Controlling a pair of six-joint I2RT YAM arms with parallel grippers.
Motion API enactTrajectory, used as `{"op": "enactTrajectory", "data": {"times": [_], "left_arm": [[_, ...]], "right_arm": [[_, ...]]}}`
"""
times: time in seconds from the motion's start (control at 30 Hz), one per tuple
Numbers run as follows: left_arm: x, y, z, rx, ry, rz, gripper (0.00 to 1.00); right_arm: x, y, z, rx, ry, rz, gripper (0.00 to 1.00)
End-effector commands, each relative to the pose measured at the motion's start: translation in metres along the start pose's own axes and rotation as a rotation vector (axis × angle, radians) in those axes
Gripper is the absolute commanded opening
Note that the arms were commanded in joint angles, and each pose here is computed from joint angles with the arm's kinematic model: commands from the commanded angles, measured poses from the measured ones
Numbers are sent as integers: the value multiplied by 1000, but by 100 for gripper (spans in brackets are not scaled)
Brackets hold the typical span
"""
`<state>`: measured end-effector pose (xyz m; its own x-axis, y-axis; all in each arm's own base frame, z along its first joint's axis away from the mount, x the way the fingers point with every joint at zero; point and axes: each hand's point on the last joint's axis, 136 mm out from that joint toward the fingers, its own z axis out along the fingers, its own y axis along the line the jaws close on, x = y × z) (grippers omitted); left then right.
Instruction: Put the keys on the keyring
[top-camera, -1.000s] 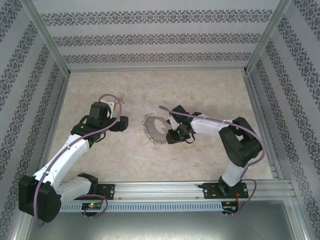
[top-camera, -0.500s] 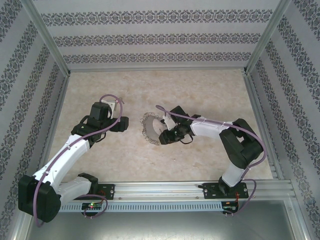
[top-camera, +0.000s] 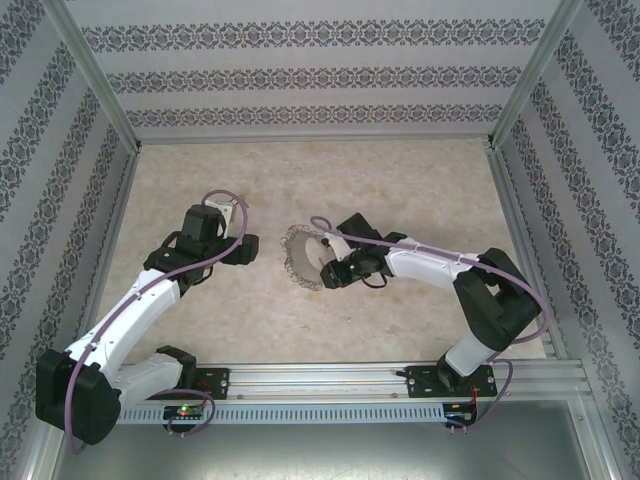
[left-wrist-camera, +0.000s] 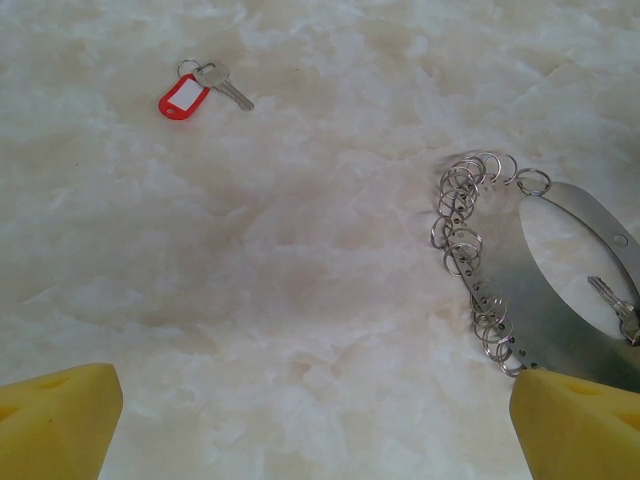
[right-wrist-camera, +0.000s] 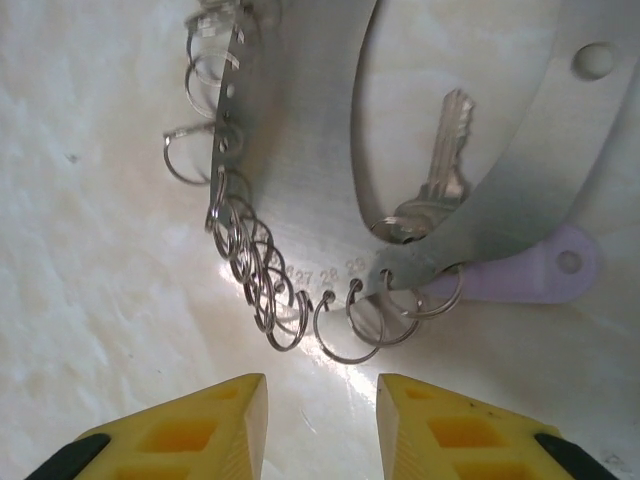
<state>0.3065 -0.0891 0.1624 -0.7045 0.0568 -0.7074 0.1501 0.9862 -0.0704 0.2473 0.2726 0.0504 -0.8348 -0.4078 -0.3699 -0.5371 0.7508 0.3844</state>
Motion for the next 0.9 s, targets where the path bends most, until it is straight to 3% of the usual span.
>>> {"op": "enactTrajectory", "data": {"times": [0.0, 0.17, 0.43, 0.63, 0.87], "left_arm": [[-1, -2, -5, -4, 4, 30, 100], [-1, -2, -6, -8, -1, 32, 100], [0, -3, -5, -8, 2, 39, 100], [1, -3, -4, -12, 4, 48, 100], [0, 2, -7, -44, -3, 57, 100]], "right_arm": [[15, -8, 13, 86, 67, -101, 31], [19, -9, 26, 84, 101, -161, 26], [18, -15, 31, 174, 98, -312, 28], [6, -2, 27, 107, -11, -452, 33], [-13, 2, 12, 168, -316, -726, 35]]}}
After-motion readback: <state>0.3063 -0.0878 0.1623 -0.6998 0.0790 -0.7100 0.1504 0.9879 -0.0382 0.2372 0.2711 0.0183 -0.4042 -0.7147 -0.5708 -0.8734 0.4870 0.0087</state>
